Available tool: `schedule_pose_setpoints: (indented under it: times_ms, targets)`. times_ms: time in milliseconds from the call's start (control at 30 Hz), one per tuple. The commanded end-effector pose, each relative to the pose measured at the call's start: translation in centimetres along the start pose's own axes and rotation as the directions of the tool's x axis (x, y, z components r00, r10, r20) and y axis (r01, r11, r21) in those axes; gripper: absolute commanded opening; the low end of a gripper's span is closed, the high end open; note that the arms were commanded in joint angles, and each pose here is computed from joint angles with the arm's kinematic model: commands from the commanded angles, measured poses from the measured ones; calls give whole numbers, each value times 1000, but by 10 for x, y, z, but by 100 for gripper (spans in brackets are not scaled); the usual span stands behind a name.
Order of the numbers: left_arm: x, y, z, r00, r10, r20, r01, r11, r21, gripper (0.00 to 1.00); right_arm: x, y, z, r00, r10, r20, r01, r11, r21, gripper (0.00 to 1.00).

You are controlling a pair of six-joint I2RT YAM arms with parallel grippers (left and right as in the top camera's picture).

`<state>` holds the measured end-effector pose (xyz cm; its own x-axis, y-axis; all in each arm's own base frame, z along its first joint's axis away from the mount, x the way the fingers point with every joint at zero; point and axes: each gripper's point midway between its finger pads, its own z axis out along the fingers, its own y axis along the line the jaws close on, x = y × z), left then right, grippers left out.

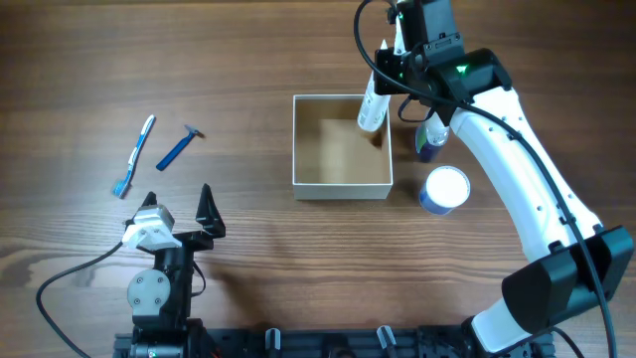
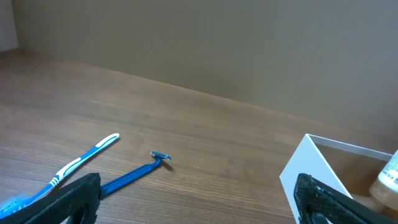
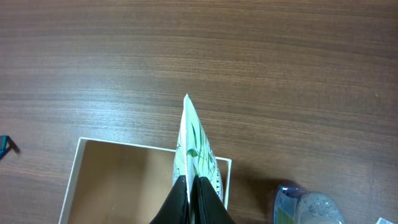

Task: Pack container
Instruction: 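Carry the tube over the box and lower it upright inside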

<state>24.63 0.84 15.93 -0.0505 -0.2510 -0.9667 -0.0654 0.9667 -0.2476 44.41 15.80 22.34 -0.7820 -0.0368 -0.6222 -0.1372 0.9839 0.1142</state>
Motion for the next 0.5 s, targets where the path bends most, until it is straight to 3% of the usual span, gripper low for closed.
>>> schedule_pose_setpoints:
  times_ms: [0,467]
  targets:
    - [0,4,0,1000,-12,2,12,1000,-19,100,-2,-2,-3,1000,-11,6,11,1000,16,9]
    - [0,4,0,1000,-12,2,12,1000,-19,100,0,-2,-2,1000,-20,1,20,1000,17,25]
